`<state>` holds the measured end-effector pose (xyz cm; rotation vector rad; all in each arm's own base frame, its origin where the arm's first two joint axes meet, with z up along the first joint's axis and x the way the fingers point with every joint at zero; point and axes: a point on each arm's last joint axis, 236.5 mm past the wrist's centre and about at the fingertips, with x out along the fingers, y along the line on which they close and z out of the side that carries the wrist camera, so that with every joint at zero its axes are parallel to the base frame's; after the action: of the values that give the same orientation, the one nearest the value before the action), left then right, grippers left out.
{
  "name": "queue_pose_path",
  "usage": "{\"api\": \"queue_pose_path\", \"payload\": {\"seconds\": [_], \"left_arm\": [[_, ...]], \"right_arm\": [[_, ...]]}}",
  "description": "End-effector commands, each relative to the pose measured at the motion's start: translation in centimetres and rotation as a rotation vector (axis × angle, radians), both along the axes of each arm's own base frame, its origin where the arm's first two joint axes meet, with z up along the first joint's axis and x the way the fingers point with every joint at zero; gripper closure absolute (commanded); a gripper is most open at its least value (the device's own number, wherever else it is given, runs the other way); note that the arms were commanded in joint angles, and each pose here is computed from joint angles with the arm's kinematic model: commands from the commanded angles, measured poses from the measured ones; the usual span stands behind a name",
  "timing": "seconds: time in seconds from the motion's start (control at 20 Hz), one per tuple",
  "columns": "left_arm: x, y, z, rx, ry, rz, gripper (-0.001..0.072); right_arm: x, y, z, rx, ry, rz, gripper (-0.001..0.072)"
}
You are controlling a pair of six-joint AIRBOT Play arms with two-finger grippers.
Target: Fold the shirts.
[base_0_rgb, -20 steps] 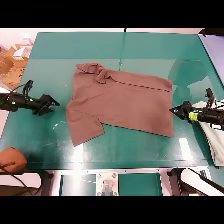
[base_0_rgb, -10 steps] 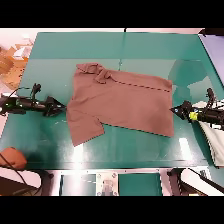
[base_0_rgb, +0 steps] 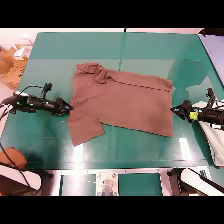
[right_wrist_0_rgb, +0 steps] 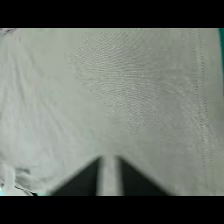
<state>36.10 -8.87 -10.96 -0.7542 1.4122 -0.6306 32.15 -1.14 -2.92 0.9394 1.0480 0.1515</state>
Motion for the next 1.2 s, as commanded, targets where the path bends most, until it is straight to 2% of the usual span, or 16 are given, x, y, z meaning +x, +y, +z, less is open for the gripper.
{"api": "queue_pose_path", "payload": {"seconds": [0.0,0.05,0.15,0.2,0.4,0.65,0.95,1.0,1.05,1.1,1.15], "left_arm": [[-1.8,0.1,-0.5,0.02,0.034,-0.072,0.0675],[-1.8,0.1,-0.5,0.022,0.034,-0.073,0.068],[-1.7,0.0,-0.4,0.016,0.032,-0.067,0.068],[-1.6,-0.1,-0.4,0.013,0.031,-0.065,0.068],[-1.6,-0.1,-0.3,0.011,0.031,-0.065,0.068],[-1.4,-0.2,-0.2,0.003,0.028,-0.056,0.068],[-1.5,-0.4,0.0,-0.008,0.031,-0.056,0.068],[-1.4,-0.5,0.2,-0.015,0.031,-0.055,0.068],[-1.4,-0.6,0.3,-0.023,0.032,-0.054,0.068],[-1.5,-0.7,0.5,-0.034,0.034,-0.055,0.068],[-1.5,-0.8,0.8,-0.043,0.033,-0.064,0.068]], "right_arm": [[-0.4,-1.1,-0.4,0.008,0.04,-0.05,0.0439],[-0.6,-1.9,-0.4,0.026,0.059,-0.098,0.0426],[-1.9,-4.0,-1.0,0.043,0.12,-0.176,0.0242],[-3.2,-5.0,-1.6,0.047,0.179,-0.212,0.0216],[-8.5,-6.4,-4.7,-0.011,0.391,-0.216,0.0216],[-11.1,-3.4,-8.4,0.071,0.494,-0.197,0.0217],[-9.1,1.2,-10.5,0.174,0.438,-0.094,0.0223],[-8.5,1.7,-10.3,0.193,0.414,-0.088,0.0306],[-7.9,1.9,-10.0,0.201,0.385,-0.08,0.0463],[-7.5,2.1,-9.6,0.21,0.369,-0.07,0.0518],[-7.2,2.2,-9.1,0.216,0.36,-0.058,0.0622]]}}
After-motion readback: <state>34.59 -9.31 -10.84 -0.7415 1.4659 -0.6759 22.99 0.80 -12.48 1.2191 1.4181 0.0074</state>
